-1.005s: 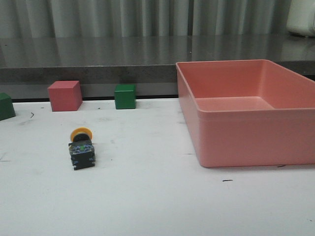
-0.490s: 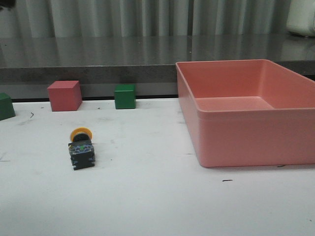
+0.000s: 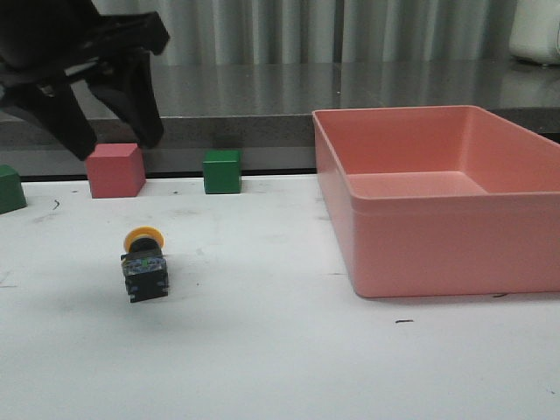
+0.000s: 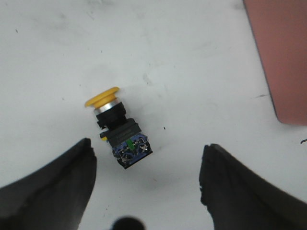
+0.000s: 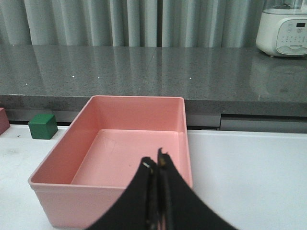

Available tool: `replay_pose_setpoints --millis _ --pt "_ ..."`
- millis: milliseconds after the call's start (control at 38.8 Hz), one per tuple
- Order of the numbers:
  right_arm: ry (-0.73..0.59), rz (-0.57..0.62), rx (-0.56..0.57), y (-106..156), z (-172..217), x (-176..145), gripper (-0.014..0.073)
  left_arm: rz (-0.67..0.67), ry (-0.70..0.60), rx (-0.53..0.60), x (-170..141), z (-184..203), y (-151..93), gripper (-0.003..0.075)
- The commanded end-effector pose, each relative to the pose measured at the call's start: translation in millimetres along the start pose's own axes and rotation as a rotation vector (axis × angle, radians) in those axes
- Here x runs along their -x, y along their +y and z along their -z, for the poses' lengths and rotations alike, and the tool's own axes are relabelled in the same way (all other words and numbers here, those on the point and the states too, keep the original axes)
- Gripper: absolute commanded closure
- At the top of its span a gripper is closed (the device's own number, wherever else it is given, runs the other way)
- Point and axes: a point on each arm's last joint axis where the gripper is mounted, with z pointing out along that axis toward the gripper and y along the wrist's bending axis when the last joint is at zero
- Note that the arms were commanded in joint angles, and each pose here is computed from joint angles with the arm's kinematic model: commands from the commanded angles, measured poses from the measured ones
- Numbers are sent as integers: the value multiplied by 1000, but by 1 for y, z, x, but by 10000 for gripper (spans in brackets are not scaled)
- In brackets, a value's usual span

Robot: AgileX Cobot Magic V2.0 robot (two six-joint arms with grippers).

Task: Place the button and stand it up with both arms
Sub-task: 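Lower the left gripper over the lying button and grasp it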

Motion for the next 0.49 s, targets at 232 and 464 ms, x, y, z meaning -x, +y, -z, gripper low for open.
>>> replay_pose_setpoints --millis 232,464 --pt "-106 17 -9 0 2 16 665 128 176 132 34 -29 0 279" --pt "-106 17 -9 0 2 16 665 167 212 120 42 -58 -1 279"
